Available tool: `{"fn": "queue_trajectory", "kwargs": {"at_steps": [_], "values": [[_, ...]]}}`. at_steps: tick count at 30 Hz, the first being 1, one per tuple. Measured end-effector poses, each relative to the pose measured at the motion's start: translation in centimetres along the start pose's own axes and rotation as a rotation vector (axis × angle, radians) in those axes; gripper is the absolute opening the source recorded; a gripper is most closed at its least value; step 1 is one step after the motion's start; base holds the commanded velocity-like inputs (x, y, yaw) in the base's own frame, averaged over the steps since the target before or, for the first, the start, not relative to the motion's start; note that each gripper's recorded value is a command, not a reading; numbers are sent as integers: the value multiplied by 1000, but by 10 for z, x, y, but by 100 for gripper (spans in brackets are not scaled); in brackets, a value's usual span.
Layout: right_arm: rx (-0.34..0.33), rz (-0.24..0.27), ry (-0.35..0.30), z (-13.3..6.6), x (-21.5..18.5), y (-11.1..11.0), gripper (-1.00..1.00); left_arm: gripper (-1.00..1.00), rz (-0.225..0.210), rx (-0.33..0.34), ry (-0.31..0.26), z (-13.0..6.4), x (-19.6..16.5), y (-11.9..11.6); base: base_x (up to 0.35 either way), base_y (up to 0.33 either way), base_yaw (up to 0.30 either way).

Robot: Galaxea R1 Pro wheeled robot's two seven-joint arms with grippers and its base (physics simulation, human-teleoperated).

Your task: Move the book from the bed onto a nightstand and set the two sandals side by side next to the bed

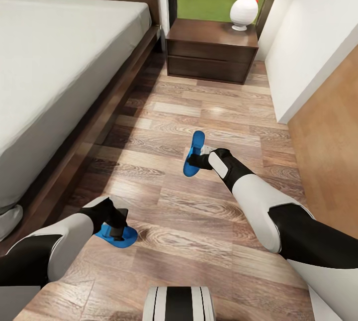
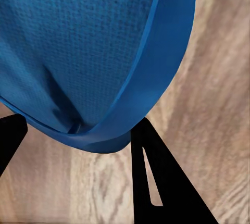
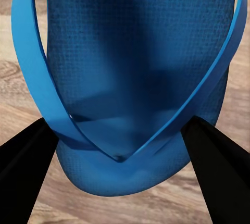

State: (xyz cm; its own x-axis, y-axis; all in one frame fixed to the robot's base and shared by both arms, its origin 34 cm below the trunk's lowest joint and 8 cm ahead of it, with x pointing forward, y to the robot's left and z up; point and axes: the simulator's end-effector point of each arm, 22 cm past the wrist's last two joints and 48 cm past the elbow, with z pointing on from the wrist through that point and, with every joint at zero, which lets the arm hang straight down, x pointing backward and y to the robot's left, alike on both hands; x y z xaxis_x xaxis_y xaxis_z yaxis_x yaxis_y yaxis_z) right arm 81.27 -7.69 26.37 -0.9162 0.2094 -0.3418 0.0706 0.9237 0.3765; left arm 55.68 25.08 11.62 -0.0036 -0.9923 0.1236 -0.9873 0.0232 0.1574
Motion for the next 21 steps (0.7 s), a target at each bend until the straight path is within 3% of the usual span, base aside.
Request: {"fn": "queue_trajectory", "kwargs": {"at_steps": [6,16,21], "values": [[0,0,0,0,0,0,-100,-100,-1,5,1,0,0,-1,0,0,0],[0,0,-1,0,0,0,-100,-100,7,58,-7,-10,-2,-24,0,0,0],[5,5,18,11,10,-6,-100,-100,3,39,-8,1,-5,-18,0,0,0]]}}
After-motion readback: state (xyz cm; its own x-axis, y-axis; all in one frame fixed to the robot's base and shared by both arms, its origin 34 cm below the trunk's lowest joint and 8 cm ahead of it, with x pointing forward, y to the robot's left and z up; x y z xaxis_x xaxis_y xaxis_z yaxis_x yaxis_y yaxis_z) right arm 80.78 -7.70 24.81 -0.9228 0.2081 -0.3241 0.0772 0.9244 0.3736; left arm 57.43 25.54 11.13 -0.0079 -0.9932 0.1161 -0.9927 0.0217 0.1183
